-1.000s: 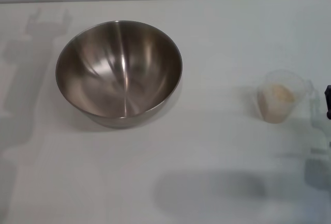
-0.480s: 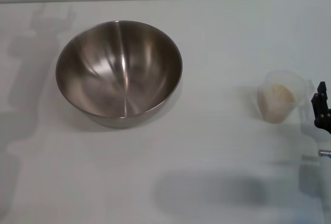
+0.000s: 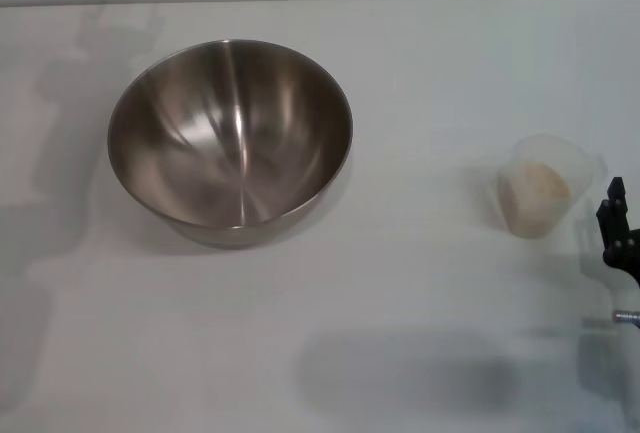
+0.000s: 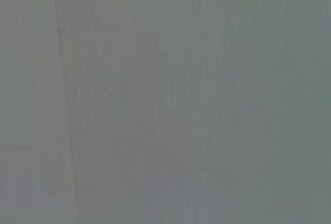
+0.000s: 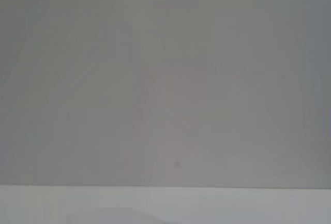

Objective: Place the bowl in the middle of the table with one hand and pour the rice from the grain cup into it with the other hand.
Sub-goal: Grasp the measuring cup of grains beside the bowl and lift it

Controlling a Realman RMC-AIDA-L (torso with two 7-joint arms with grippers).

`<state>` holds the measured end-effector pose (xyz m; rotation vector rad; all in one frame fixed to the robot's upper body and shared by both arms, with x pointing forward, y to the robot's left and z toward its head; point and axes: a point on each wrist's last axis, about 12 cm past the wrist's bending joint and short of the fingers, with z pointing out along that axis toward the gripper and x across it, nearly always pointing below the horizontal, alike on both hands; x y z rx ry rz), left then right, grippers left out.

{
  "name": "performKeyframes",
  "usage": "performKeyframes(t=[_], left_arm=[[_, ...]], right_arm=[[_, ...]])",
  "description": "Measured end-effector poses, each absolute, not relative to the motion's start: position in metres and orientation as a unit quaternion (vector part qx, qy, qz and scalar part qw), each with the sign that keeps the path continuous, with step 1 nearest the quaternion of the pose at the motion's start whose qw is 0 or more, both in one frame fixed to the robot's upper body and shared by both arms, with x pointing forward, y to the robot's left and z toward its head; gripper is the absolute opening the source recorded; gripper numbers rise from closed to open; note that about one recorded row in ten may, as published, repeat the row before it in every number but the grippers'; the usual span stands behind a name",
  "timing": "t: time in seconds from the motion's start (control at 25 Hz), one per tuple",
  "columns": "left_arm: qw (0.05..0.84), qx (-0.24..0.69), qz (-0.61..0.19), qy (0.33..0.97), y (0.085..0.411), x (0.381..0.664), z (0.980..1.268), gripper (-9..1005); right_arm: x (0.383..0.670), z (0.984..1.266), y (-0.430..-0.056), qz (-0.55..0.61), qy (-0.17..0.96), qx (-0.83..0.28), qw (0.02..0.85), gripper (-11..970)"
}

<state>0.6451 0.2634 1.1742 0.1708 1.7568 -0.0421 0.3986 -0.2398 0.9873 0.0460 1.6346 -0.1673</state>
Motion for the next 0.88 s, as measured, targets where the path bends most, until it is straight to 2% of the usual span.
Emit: performKeyframes(t=[0.88], left_arm=[[0.634, 0.065, -0.026, 0.77, 0.2649, 0.6395, 1.172, 767]], right_arm=[[0.3946, 0.9841, -0.2446, -0.067, 0.731, -0.001, 0.679, 640]])
